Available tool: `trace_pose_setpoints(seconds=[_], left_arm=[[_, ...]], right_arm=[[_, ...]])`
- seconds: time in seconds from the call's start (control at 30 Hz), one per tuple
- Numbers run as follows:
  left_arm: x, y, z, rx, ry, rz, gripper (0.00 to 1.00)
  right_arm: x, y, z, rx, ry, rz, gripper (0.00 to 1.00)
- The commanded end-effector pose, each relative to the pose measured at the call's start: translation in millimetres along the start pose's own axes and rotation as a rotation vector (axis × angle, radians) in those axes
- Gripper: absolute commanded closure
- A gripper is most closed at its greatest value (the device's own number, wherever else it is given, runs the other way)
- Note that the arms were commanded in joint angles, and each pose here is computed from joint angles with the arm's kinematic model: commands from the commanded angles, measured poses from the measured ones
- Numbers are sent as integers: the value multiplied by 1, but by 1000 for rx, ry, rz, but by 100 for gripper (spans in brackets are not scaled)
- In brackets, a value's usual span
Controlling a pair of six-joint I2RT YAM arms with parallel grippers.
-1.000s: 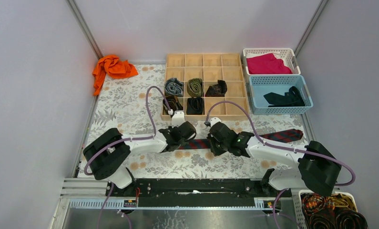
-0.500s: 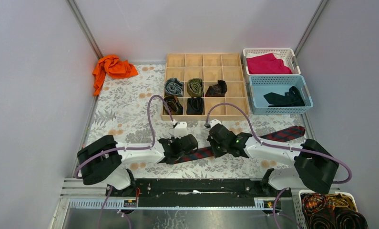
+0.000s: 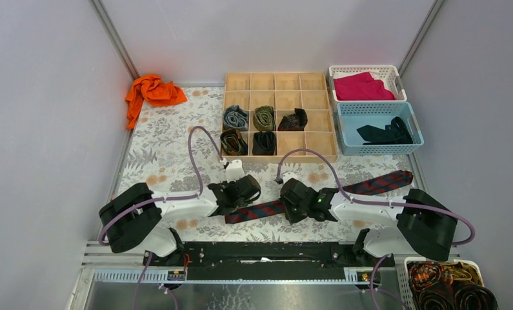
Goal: Roll the ties
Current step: Flatten out the tie at the center of the board.
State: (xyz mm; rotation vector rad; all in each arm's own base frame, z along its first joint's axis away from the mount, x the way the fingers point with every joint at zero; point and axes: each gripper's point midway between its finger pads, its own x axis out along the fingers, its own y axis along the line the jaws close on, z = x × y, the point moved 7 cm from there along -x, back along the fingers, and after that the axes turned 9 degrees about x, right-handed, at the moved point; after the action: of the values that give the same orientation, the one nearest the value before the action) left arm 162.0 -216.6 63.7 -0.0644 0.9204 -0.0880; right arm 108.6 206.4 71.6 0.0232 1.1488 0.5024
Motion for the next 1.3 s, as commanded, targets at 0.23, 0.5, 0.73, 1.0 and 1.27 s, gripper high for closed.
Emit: trace_pose_setpoints(seconds=[0.23,0.5,0.73,1.0,1.27], left_arm=[[-1,53,-64,66,176,108,100],[5,47,-78,115,213,144,100],[-1,45,-70,70,171,148,100],[-88,27,51,-117,-264,80,100],[-214,69,130,-294,-584,-65,100]], right_arm=[[19,15,26,-26,-77,-53,100],[22,28,52,-92,-105,-93,100],[7,34,60,-86,-135,-57,100],[-30,41,66,-35,-265,-36,99],[-42,90,60,-113,-317,-90,92]])
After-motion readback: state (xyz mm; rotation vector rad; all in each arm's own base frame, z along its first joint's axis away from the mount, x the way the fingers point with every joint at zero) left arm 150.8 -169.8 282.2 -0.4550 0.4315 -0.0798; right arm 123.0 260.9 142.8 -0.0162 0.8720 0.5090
